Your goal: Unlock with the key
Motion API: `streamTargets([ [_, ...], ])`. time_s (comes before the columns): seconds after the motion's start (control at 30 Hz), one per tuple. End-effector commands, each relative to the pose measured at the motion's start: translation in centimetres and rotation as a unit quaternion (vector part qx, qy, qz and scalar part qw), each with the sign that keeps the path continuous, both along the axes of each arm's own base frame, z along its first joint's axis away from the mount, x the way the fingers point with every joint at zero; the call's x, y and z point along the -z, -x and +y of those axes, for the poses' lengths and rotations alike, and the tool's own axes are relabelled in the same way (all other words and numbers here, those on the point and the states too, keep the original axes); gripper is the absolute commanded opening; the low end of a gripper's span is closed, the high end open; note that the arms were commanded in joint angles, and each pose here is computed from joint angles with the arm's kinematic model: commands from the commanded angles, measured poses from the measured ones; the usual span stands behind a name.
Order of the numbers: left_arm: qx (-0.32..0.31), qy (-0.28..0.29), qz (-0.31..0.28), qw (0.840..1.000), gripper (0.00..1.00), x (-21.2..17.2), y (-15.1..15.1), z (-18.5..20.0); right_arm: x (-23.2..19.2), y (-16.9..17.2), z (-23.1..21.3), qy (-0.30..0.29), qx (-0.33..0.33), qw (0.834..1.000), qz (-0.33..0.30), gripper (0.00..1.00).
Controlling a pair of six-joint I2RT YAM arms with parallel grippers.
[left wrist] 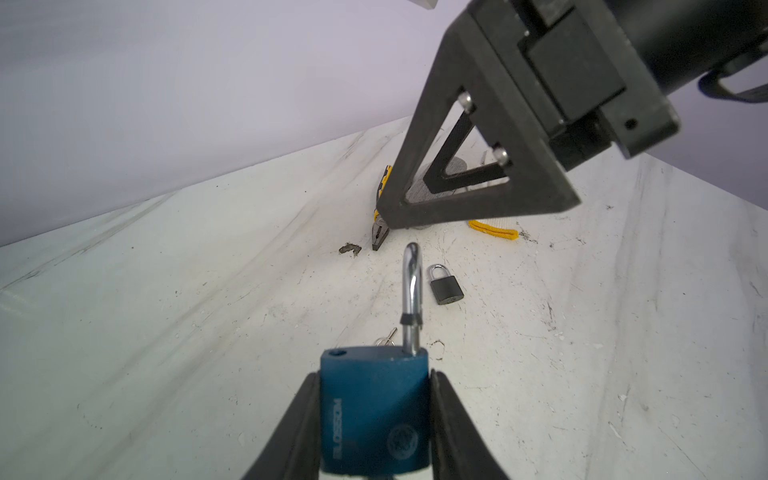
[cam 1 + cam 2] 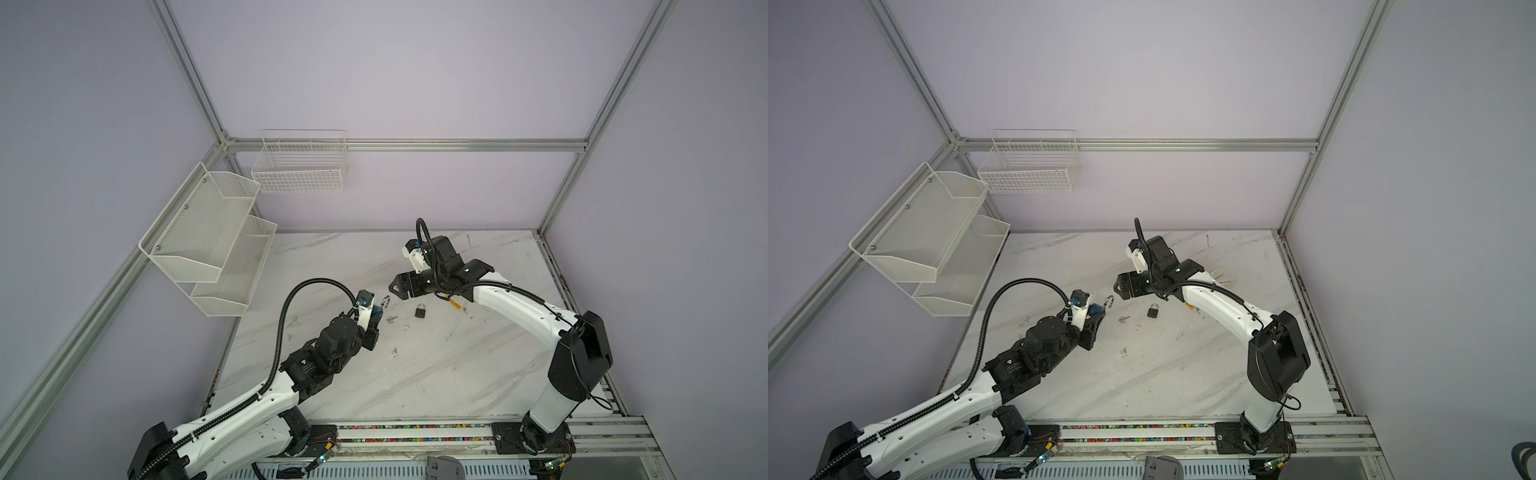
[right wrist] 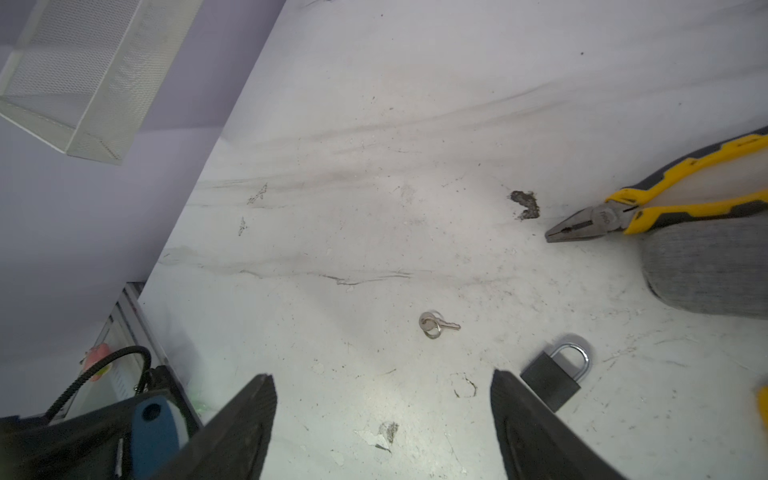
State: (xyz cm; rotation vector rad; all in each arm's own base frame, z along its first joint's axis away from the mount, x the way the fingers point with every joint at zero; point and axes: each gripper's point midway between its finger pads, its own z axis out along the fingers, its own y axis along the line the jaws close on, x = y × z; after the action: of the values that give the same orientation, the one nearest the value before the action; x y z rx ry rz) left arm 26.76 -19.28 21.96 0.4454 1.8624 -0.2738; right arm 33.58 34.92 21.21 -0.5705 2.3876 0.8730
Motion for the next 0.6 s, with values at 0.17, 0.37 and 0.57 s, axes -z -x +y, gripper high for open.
streamTargets([
  [0.17, 0.005, 0.052, -0.055, 0.997, 0.00, -3.4, -0.1, -0.2, -0.2, 2.2, 1.6, -0.054, -0.066, 0.996, 0.019, 0.85],
  [0.37, -0.007, 0.057, -0.060, 0.997, 0.00, -3.7, -0.2, 0.2, -0.7, 3.7, 1.3, -0.080, -0.081, 0.993, 0.019, 0.85],
  [0.57, 0.005, 0.061, -0.055, 0.997, 0.00, -3.9, -0.1, -0.2, -1.1, 2.2, -0.9, -0.079, -0.027, 0.996, 0.011, 0.85],
])
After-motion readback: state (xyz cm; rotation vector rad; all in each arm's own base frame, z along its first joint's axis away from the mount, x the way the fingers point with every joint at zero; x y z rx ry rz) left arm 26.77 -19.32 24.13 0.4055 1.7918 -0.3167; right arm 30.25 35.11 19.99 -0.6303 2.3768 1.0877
